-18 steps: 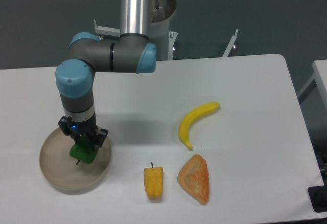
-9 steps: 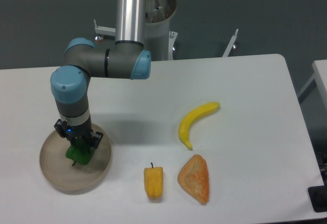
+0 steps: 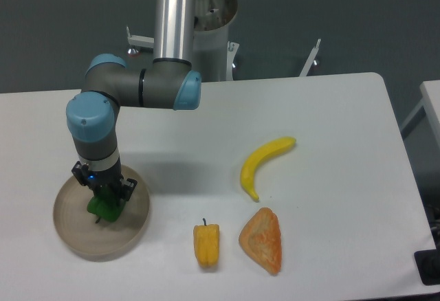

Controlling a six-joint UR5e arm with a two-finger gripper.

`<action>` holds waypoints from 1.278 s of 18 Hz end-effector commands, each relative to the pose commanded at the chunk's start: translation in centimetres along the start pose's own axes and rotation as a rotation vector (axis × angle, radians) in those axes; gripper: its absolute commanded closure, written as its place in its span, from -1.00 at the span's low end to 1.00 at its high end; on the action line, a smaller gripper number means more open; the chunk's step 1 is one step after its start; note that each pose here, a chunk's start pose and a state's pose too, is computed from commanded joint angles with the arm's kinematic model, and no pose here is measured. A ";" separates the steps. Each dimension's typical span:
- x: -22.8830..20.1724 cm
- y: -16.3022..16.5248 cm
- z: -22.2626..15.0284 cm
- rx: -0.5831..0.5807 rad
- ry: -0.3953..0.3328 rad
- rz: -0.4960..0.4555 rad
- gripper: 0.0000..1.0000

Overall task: Place the green pepper on the plate
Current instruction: 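Hold the green pepper on the plate surface, then open the gripper to release the green pepper onto the plate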

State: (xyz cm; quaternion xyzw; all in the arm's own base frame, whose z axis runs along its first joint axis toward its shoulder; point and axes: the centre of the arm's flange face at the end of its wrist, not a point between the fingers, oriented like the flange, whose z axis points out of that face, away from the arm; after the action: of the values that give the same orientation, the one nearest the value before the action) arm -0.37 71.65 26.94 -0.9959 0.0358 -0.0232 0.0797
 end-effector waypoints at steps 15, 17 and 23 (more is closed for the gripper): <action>0.1 -0.1 -2.2 0.032 -0.006 0.029 -0.70; -0.2 0.1 -3.4 0.045 -0.010 0.048 -0.84; -6.5 1.9 -7.7 0.035 -0.039 0.100 -0.92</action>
State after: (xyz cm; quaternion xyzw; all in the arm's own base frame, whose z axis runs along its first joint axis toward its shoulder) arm -7.41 69.07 33.92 -0.9916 0.0835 -0.0005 0.0988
